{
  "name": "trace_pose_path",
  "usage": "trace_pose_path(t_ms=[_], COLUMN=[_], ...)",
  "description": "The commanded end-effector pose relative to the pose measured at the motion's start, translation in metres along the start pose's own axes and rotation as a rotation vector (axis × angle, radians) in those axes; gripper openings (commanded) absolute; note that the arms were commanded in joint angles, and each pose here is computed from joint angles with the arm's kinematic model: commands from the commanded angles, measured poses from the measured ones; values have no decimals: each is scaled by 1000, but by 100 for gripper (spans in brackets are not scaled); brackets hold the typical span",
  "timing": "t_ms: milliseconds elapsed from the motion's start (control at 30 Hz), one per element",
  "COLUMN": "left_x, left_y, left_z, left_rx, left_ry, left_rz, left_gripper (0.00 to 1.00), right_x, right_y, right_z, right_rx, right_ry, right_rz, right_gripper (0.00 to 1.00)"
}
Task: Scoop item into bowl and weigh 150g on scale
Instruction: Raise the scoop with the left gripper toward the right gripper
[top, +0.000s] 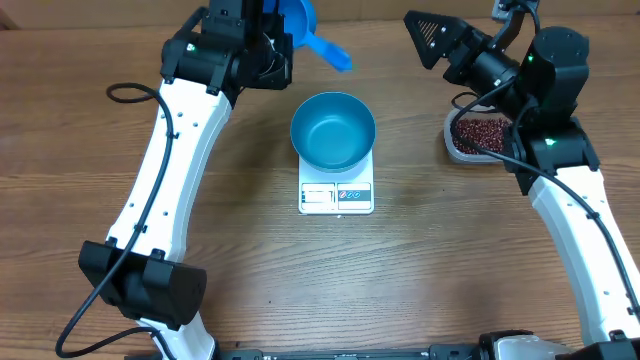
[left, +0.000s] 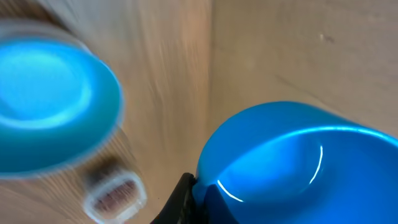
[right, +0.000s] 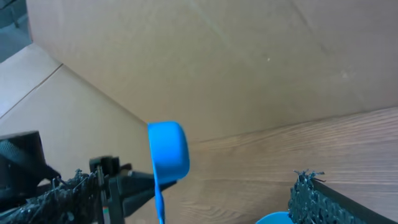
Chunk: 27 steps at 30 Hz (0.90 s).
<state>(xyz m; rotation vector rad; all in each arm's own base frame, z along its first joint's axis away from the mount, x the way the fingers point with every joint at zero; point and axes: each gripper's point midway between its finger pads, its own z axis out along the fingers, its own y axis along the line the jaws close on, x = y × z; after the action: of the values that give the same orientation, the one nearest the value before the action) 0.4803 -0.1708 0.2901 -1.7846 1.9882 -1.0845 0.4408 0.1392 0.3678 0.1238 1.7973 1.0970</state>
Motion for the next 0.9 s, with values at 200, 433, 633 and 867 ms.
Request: trace_pose_path(t_ms=[200, 433, 633, 867], left_x=[46, 53, 58, 59], left_y=[-10, -6, -4, -3], left_z=[-8, -5, -3, -2], left_rx=[14, 16, 23, 28], left_ry=[208, 174, 146, 133], left_rz=[-93, -74, -54, -40], left_gripper=[4, 4, 4, 4], right_x=[26, 52, 51, 53], right_y=[33, 54, 53, 49], right_z=[21, 33, 35, 38], right_rx=[-80, -125, -106, -98], right_ry=[68, 113, 98, 103], right_rz=[-15, -123, -126, -125], right_gripper=[98, 95, 85, 60])
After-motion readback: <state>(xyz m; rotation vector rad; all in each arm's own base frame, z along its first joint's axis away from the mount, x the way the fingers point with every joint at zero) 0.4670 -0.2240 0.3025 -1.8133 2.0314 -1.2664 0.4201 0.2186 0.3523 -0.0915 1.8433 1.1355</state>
